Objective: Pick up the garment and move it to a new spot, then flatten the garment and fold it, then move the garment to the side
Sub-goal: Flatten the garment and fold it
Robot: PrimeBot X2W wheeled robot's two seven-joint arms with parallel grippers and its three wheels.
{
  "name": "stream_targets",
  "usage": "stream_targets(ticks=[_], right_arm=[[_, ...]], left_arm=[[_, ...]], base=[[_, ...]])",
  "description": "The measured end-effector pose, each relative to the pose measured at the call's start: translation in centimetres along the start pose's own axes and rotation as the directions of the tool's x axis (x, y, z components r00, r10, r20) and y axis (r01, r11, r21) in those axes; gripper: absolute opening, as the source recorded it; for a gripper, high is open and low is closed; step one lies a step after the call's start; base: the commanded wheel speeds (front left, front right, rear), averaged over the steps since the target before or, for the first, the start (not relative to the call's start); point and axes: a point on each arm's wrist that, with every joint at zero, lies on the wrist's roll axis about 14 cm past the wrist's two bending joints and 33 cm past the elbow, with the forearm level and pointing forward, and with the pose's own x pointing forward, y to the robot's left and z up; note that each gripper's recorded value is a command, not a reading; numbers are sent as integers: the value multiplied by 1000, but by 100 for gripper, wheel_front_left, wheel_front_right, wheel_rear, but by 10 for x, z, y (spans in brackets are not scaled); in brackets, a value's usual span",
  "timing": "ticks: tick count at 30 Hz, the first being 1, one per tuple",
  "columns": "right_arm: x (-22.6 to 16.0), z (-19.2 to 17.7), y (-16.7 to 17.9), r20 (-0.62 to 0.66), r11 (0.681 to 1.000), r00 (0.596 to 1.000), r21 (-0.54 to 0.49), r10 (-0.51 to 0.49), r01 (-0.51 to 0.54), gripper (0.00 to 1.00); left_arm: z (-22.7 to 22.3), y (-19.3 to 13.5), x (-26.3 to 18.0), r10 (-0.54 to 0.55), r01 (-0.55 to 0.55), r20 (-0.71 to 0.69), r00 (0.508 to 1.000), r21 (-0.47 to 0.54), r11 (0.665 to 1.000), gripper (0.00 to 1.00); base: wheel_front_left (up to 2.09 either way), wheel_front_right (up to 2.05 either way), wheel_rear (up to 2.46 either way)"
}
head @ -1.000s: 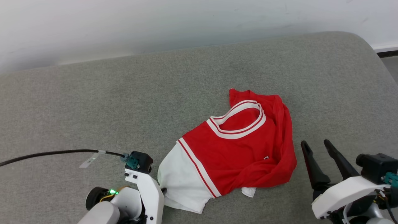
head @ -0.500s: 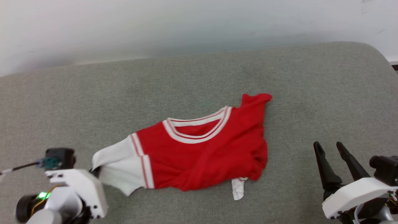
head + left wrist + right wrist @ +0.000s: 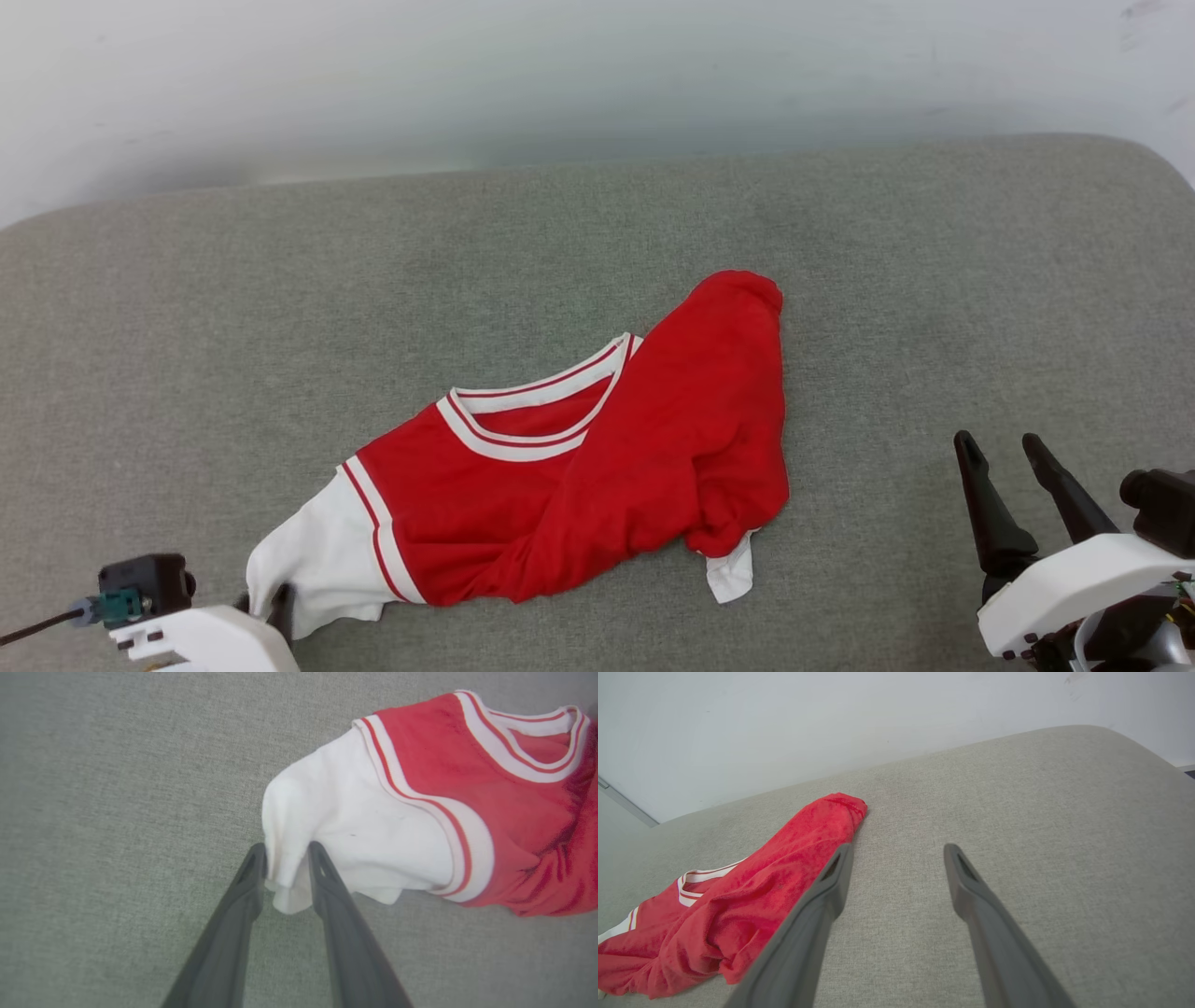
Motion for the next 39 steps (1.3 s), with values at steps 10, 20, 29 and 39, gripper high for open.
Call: stream_targets(ticks=[10,20,29,39], right_arm=[[-11,7,-5,1,1000,1000,5,-15,15,100],[-17,-6,-2,-78,1000,997,18,-3,5,100],[9,-43,25,-328,997,941,30,80,-74,100],[55,-81,65,-556,977,812,4,178,-211,100]], left_arm=[[91,-36,-20,-122,74,448,886,124,990,100],[124,-85,-65,-279,144,645,712,254,956,100],[115,-90,-77,-263,162,664,700,210,964,100],[114,-78,-68,-235,149,661,713,184,971,100]], base=[[0,0,0],[0,0,0],[0,0,0],[0,0,0]])
